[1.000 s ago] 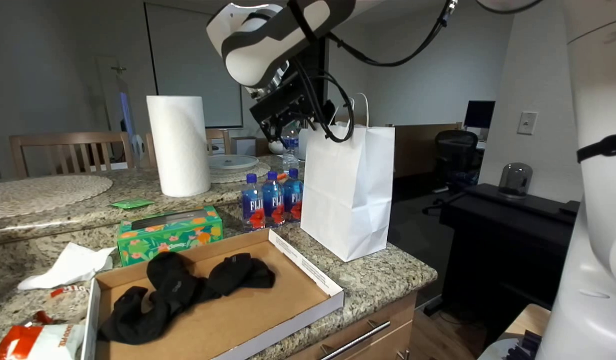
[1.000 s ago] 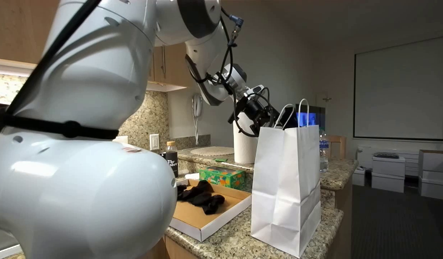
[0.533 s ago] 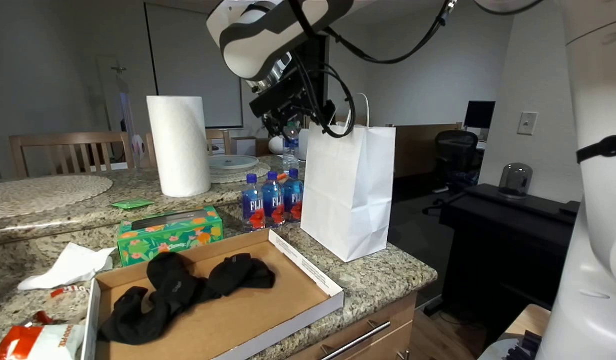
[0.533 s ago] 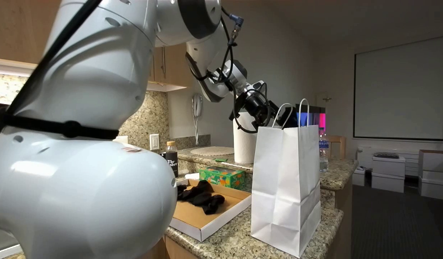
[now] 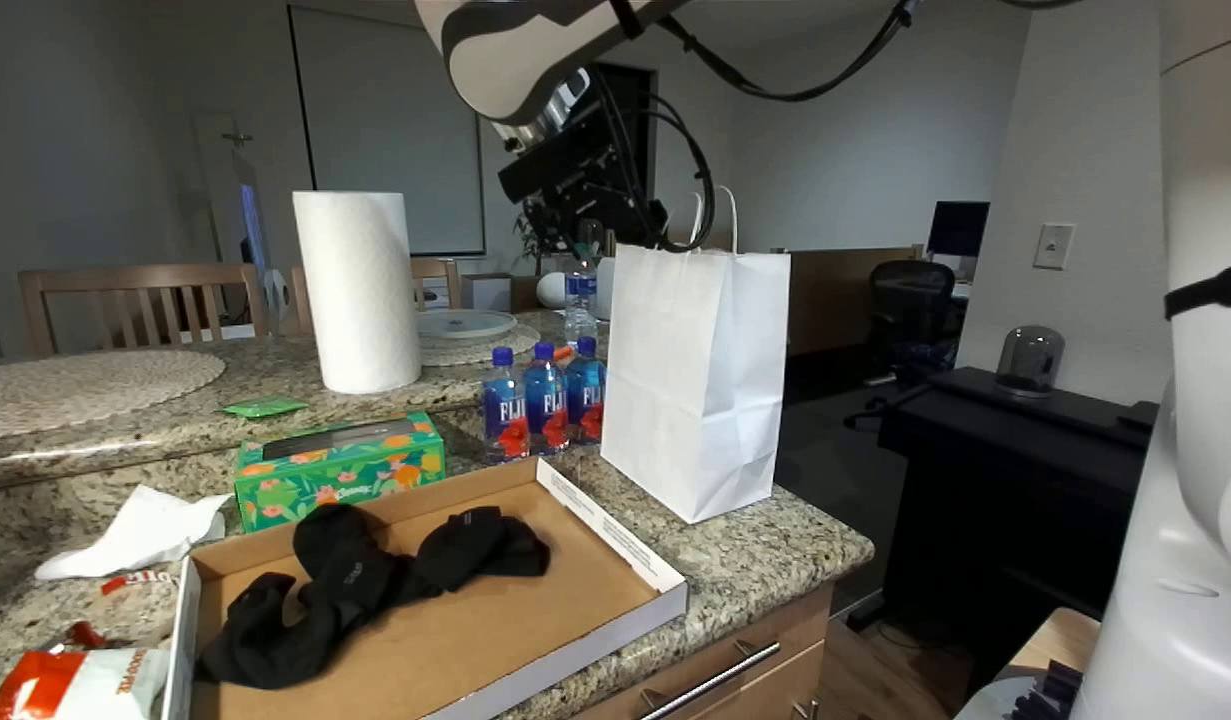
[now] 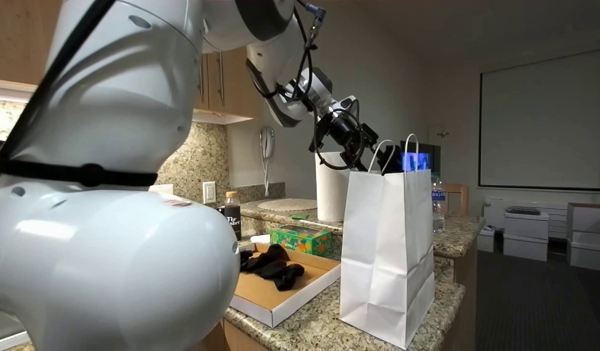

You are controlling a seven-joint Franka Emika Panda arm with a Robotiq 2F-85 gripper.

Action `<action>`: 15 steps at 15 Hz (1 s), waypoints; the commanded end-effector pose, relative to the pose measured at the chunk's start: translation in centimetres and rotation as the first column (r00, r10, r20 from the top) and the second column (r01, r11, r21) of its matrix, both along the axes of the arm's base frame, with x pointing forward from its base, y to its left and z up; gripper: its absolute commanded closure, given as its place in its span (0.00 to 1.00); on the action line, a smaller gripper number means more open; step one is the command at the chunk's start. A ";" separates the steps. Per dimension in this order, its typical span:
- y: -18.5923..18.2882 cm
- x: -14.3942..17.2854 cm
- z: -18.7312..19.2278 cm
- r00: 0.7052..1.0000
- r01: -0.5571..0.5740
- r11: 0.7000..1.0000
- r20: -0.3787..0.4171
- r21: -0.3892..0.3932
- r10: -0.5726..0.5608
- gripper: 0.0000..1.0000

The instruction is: Pick up the socks and put them in the paper bag

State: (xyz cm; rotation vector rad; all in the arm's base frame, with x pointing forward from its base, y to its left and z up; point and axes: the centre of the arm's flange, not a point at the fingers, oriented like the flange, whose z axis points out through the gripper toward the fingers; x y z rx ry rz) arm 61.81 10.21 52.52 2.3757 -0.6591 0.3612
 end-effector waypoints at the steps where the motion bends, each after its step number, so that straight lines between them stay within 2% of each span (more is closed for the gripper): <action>1: -1.1 -1.5 0.7 0.999 0.041 0.999 0.000 -0.015 -0.041 0.00; 4: -1.7 -1.8 0.7 0.999 0.051 0.999 -0.019 -0.010 -0.051 0.00; 7: -0.7 -1.9 0.1 1.000 -0.017 1.000 -0.013 0.018 0.018 0.00; 11: 1.5 -1.7 -1.8 0.995 -0.078 0.997 -0.066 0.005 0.078 0.00; 15: 2.1 -0.8 -4.2 0.987 -0.076 0.997 -0.145 -0.005 0.074 0.00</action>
